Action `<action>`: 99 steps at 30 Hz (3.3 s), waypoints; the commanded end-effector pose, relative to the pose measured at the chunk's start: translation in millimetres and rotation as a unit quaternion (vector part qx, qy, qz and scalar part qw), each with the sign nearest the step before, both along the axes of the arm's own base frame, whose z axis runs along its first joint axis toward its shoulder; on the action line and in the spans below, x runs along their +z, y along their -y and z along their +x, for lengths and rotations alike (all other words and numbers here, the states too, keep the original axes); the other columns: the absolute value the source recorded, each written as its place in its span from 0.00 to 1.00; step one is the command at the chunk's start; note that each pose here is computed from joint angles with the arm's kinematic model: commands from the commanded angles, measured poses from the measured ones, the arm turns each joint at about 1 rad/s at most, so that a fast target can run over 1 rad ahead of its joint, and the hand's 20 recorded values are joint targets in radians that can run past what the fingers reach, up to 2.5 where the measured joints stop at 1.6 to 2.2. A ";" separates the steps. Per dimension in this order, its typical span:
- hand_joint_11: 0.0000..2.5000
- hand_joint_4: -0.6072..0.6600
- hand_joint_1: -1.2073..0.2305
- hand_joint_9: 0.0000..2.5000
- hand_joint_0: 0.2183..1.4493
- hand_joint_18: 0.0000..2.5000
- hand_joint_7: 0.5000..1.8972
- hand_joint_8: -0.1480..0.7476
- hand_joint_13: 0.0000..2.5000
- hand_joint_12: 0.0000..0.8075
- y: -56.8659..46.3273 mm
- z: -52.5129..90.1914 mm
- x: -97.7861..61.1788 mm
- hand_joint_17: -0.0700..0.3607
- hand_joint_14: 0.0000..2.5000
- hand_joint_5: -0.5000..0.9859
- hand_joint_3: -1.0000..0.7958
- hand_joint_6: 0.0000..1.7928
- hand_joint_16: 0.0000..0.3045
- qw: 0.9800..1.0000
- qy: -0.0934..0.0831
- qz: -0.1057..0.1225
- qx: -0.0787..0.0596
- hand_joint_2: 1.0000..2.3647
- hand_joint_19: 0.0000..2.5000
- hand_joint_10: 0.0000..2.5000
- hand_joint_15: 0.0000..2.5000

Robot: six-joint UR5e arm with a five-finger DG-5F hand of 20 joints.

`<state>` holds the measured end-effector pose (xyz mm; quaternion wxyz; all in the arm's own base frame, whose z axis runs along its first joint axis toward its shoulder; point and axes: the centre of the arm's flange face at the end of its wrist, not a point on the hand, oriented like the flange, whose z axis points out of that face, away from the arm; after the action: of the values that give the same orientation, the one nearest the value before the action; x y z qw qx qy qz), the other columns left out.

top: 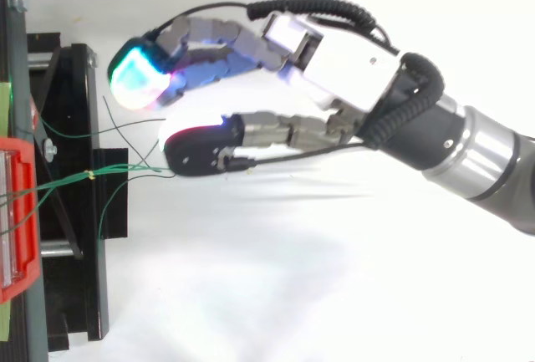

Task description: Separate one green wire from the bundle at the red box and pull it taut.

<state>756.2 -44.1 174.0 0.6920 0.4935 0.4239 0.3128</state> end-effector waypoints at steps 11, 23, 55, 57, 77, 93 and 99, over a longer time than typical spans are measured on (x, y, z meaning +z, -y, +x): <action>0.13 0.67 0.48 0.29 0.27 0.22 0.26 0.48 0.21 0.49 -28.1 28.2 -24.3 0.46 0.00 0.22 0.32 0.28 0.19 0.998 0.010 0.025 0.048 0.00 0.23 0.01 0.13; 0.13 0.67 0.48 0.29 0.27 0.22 0.27 0.48 0.21 0.49 -35.9 40.4 -3.0 0.46 0.01 0.22 0.32 0.28 0.19 0.997 0.038 0.043 0.055 0.00 0.23 0.00 0.13; 0.13 0.67 0.48 0.31 0.27 0.23 0.26 0.49 0.25 0.49 -48.2 40.6 -2.1 0.46 0.01 0.23 0.32 0.28 0.18 0.991 0.054 0.102 0.073 0.00 0.23 0.00 0.15; 0.13 0.67 0.48 0.31 0.27 0.24 0.27 0.48 0.25 0.49 -46.2 40.5 -2.4 0.45 0.01 0.23 0.32 0.28 0.18 0.990 0.054 0.106 0.075 0.00 0.23 0.00 0.15; 0.15 0.72 0.47 0.35 0.27 0.26 0.37 0.49 0.29 0.49 -37.0 40.1 -1.7 0.45 0.01 0.26 0.32 0.28 0.18 0.986 0.052 0.128 0.094 0.00 0.24 0.01 0.16; 0.16 0.66 0.45 0.37 0.29 0.27 0.55 0.48 0.30 0.48 -33.5 32.6 24.1 0.44 0.01 0.29 0.32 0.28 0.18 0.986 0.033 0.128 0.100 0.00 0.24 0.01 0.17; 0.16 0.64 0.44 0.38 0.29 0.27 0.64 0.49 0.30 0.48 -32.3 32.6 29.4 0.44 0.01 0.29 0.33 0.28 0.18 0.986 0.036 0.127 0.099 0.01 0.25 0.01 0.17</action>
<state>788.9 -11.6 200.1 0.6029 0.5225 0.4028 0.4487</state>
